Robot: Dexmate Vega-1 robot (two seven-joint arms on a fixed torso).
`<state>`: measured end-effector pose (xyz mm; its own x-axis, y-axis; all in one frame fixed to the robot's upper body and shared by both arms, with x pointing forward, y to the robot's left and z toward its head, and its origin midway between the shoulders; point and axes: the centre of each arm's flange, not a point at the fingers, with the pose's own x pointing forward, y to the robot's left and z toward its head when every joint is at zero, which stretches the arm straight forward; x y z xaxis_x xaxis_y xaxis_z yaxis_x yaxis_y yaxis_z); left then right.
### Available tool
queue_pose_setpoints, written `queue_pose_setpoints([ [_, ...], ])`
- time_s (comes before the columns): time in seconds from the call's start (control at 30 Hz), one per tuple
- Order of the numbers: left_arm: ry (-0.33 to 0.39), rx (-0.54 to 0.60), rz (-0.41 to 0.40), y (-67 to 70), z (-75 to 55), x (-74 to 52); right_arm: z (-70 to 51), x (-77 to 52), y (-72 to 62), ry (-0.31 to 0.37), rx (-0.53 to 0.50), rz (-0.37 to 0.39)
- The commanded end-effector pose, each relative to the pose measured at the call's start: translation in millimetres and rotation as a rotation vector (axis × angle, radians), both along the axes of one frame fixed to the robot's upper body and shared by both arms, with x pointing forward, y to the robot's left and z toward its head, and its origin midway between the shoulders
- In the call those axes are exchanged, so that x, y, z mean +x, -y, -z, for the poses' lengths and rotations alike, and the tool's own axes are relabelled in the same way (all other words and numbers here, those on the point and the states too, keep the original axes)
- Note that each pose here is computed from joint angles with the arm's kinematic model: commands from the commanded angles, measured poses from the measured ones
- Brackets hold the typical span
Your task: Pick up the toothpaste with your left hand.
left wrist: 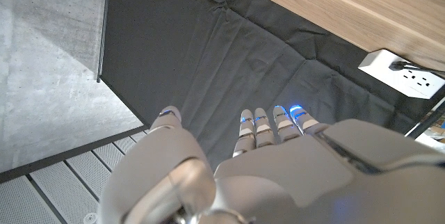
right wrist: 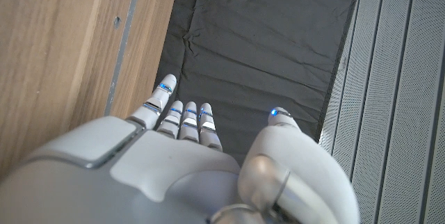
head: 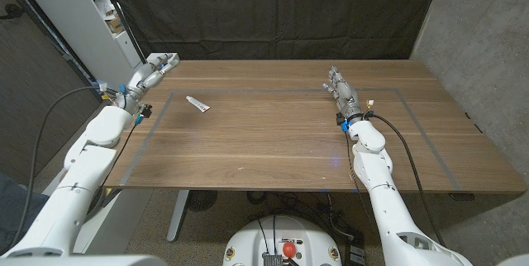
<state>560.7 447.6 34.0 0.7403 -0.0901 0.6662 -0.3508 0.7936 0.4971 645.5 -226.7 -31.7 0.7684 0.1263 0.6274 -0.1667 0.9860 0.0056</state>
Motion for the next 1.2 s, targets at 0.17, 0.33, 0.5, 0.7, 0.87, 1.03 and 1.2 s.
queue_pose_setpoints([
  [0.17,-0.005,0.109,-0.078,-6.2,-6.6,-2.6,-2.5,5.0,-6.6,-0.008,-0.011,0.0],
  [0.33,-0.01,0.161,-0.102,-8.2,-12.2,-2.3,-2.2,5.9,-10.4,-0.017,-0.024,-0.001],
  [0.5,0.001,0.176,-0.109,-8.7,-14.8,-1.4,-4.1,6.5,-12.2,-0.017,-0.026,0.001],
  [0.7,0.005,0.181,-0.116,-10.8,-15.3,0.6,-5.5,7.6,-12.8,-0.019,-0.029,0.005],
  [0.87,0.002,0.189,-0.117,-11.7,-14.6,2.9,-7.5,9.4,-13.8,-0.017,-0.029,0.004],
  [1.03,-0.012,0.226,-0.134,-11.7,-16.6,2.6,-11.4,9.5,-14.4,-0.01,-0.031,0.001],
  [1.2,-0.006,0.251,-0.146,-12.5,-22.1,-1.1,-13.2,9.0,-14.3,-0.003,-0.026,0.0],
])
